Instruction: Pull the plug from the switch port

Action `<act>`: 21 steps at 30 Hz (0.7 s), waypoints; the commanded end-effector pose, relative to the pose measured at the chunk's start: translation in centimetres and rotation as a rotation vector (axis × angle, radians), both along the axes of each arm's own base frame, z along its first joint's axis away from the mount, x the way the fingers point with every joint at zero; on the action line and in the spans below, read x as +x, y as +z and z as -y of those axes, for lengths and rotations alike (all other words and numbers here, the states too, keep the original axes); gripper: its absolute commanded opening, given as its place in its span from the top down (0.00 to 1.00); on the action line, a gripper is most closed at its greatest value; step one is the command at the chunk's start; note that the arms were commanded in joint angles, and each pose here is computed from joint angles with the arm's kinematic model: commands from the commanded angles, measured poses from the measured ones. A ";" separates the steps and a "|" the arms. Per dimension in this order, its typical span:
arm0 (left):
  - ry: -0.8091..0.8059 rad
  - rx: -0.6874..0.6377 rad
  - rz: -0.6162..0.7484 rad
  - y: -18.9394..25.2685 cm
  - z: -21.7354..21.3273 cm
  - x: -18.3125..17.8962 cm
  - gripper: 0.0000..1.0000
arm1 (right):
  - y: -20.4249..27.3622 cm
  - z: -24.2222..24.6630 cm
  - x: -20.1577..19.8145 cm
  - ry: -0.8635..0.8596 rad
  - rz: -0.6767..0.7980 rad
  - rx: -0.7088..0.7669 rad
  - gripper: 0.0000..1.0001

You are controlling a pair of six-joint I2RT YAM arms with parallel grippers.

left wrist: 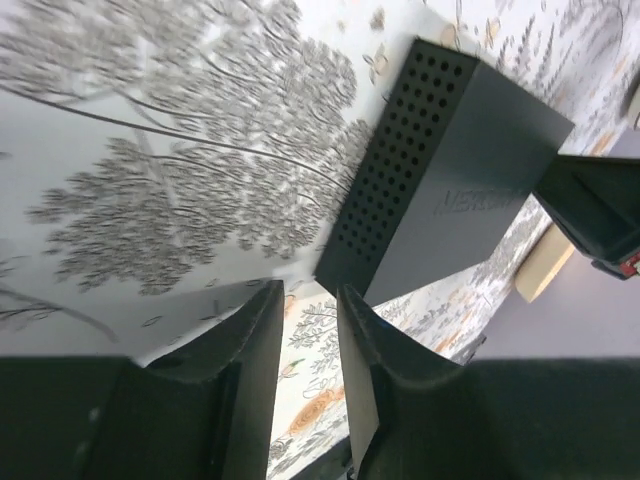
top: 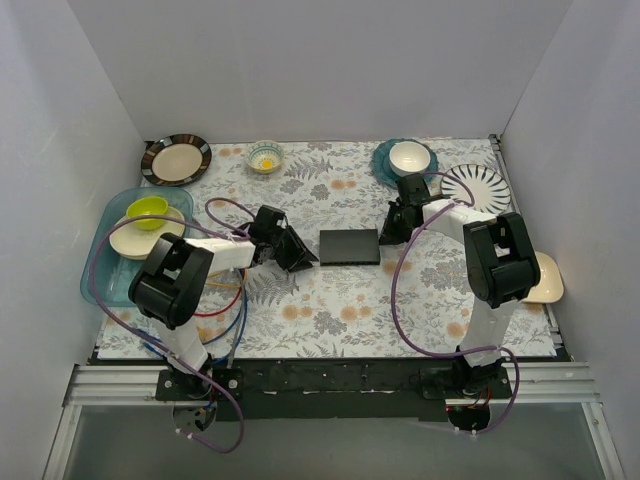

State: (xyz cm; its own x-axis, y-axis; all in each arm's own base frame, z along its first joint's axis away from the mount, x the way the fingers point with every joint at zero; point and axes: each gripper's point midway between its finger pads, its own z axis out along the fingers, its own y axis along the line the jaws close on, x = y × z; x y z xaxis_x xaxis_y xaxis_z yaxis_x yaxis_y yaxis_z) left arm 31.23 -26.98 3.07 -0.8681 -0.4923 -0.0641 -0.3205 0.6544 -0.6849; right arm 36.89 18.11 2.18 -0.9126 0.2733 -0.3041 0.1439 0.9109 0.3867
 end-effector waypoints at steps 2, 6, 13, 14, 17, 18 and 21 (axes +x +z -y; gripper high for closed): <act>0.205 0.157 0.039 1.9 -5.9 2.7 0.66 | 1.1 1.6 -0.3 -0.050 0.040 -0.073 0.99; 0.251 0.298 0.140 5.2 -10.2 4.8 0.49 | 7.0 4.0 1.2 -0.105 0.222 -0.163 0.98; 0.121 0.317 0.289 9.7 -10.1 5.2 0.16 | 14.1 1.8 -0.8 0.010 0.434 -0.140 0.68; 0.110 0.316 0.281 9.4 -10.0 5.0 0.16 | 14.3 1.1 -1.5 0.045 0.462 -0.171 0.66; 0.069 0.289 0.275 8.8 -9.5 4.1 0.15 | 15.0 1.1 -2.8 0.067 0.504 -0.200 0.63; 0.067 0.283 0.276 8.7 -9.5 4.0 0.14 | 15.4 1.3 -3.3 0.071 0.520 -0.199 0.62; 0.059 0.266 0.267 8.2 -9.2 3.5 0.02 | 16.3 1.7 -3.6 0.074 0.559 -0.200 0.58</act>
